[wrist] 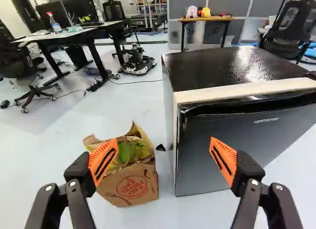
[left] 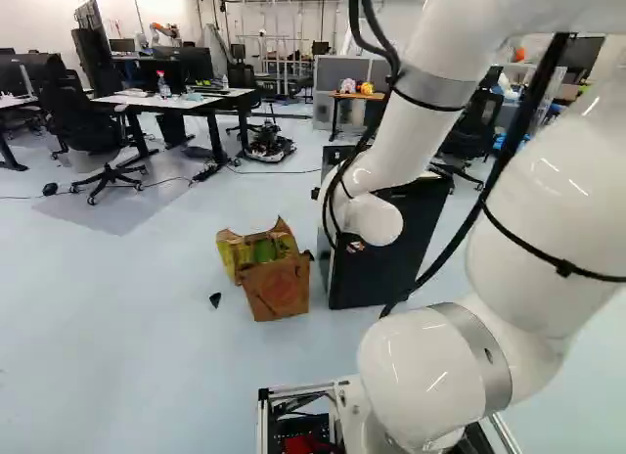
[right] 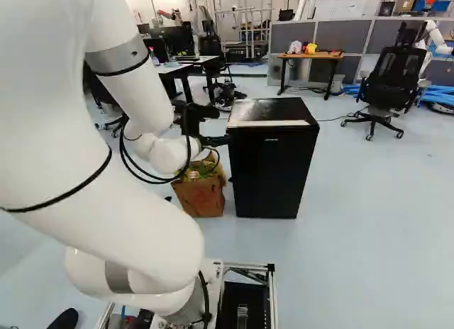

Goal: Grab a drink from the fridge

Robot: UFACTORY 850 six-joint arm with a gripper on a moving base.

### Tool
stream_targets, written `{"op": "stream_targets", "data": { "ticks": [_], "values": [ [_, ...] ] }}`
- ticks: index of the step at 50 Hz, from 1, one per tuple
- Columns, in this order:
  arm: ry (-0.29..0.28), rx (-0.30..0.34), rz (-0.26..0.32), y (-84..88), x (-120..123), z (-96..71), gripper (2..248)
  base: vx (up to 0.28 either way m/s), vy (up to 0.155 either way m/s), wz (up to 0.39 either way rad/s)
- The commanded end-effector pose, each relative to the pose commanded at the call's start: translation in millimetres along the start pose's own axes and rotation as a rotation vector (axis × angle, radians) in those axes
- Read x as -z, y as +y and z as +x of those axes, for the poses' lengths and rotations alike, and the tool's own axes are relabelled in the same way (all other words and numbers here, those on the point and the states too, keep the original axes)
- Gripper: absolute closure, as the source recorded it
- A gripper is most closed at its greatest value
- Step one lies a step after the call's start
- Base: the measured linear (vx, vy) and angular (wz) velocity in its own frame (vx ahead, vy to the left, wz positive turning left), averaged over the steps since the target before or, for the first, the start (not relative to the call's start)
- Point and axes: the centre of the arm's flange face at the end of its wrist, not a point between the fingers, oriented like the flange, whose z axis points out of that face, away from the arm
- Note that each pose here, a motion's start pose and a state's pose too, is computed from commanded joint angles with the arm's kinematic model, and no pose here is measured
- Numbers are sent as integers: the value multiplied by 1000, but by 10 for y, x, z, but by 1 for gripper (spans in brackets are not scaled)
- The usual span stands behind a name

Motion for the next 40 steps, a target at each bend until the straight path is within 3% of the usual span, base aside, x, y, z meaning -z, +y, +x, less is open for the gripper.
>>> {"op": "stream_targets", "data": {
  "ticks": [18, 40],
  "values": [
    [-12, -63, -85, -123, -312, -55, 3, 0, 0, 0],
    [19, -120, -199, -231, -542, -169, 3, 0, 0, 0]
  ]
}}
